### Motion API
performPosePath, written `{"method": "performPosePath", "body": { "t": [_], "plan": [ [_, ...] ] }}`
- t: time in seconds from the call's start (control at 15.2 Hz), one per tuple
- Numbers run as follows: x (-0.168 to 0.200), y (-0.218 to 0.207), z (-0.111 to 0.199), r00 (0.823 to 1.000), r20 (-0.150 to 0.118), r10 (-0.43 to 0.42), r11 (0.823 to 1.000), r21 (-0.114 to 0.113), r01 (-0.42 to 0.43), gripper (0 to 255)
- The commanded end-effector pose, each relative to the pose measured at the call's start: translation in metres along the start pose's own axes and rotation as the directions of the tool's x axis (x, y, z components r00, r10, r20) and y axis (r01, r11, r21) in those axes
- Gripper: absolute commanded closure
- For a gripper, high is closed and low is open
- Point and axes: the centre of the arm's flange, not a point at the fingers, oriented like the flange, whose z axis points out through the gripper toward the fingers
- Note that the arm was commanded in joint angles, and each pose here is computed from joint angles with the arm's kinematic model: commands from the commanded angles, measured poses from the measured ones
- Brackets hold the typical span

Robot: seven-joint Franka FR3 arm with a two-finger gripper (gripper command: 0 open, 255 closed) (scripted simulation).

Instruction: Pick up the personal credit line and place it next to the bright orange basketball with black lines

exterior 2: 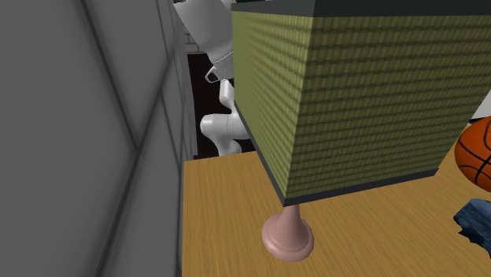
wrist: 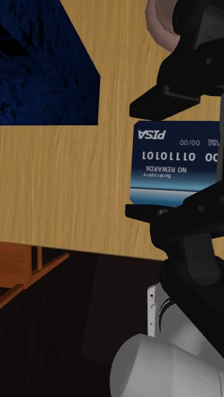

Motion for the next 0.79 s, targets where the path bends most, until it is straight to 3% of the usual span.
{"method": "performPosePath", "body": {
  "t": [0.0,0.73],
  "plan": [
    [-0.006,0.0,-0.008,1.0,0.0,0.0,1.0,0.0,0.0,255],
    [-0.038,0.0,-0.057,1.0,0.0,0.0,1.0,0.0,0.0,255]
  ]
}}
